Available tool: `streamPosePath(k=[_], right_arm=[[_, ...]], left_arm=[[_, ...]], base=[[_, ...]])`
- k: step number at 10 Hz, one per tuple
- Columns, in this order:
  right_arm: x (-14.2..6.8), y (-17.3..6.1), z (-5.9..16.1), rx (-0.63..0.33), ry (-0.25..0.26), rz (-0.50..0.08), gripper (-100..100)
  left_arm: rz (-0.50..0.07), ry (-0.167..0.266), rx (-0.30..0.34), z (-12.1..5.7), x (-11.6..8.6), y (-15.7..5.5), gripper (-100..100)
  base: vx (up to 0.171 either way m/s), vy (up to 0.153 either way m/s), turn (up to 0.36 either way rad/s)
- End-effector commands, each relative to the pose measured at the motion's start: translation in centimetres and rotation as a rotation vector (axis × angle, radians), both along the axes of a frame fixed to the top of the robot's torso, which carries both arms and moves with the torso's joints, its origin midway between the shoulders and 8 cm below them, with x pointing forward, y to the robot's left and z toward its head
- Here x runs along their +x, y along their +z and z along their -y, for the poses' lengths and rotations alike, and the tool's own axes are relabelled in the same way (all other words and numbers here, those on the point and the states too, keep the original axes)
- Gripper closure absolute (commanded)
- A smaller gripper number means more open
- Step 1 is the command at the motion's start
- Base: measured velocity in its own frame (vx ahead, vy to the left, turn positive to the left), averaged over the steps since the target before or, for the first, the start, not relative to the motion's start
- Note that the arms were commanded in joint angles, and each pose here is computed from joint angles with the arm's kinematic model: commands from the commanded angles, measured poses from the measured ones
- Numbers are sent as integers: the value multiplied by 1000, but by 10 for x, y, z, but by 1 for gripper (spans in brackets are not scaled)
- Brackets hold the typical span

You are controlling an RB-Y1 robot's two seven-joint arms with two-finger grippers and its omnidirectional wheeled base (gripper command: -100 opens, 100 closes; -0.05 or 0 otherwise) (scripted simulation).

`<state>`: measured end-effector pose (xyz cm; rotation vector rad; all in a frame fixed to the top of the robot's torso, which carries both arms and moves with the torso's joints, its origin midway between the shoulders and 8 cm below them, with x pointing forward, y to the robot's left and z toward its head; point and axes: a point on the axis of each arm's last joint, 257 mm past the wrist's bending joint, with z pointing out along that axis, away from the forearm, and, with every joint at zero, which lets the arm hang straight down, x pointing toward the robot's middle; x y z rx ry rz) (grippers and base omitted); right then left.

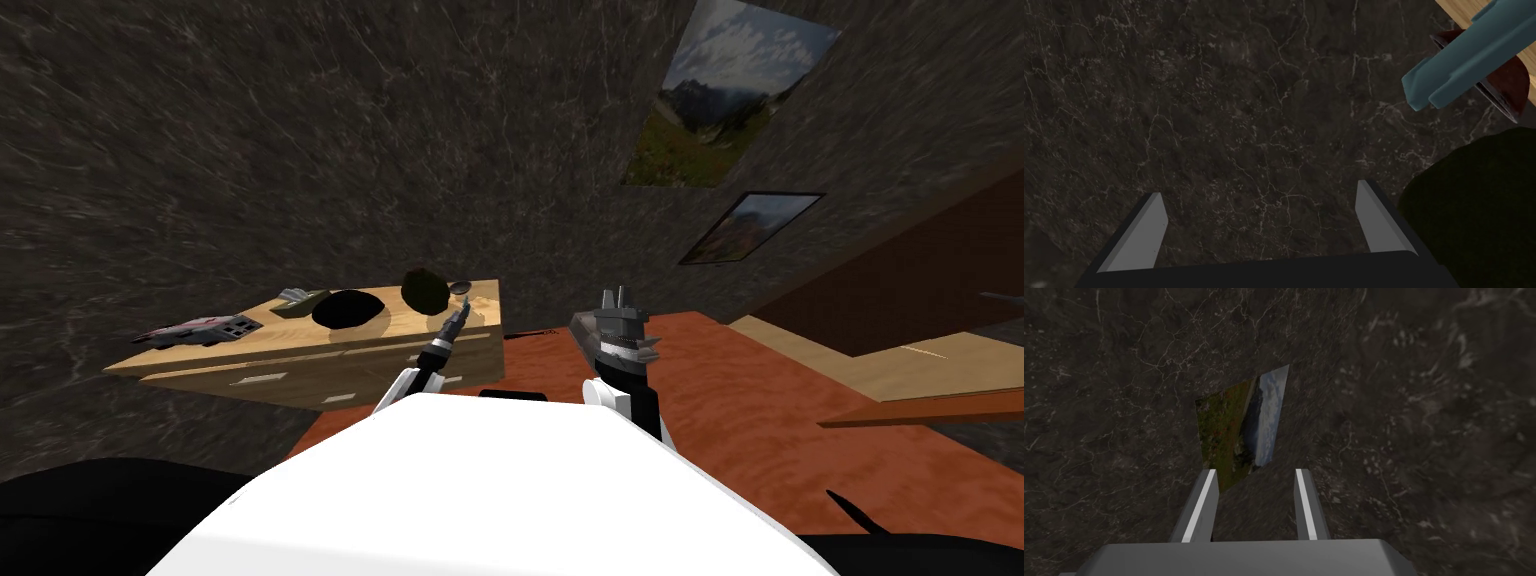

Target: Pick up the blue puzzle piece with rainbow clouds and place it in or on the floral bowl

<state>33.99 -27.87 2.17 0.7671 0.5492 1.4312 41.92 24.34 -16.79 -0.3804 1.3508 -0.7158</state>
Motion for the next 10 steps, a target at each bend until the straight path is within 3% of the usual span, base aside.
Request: streamPosePath(k=[1, 5, 10], right_arm=[[0, 0, 0, 0, 0, 0, 0], [0, 0, 0, 0, 0, 0, 0], [0, 0, 0, 0, 0, 0, 0]], left_arm=[[-35, 22, 62, -8, 5, -14, -100], [-111, 86, 236, -41, 18, -48, -100], [-188, 177, 464, -97, 33, -74, -100]], base=[[24, -64, 50], [42, -83, 85], [63, -121, 103]])
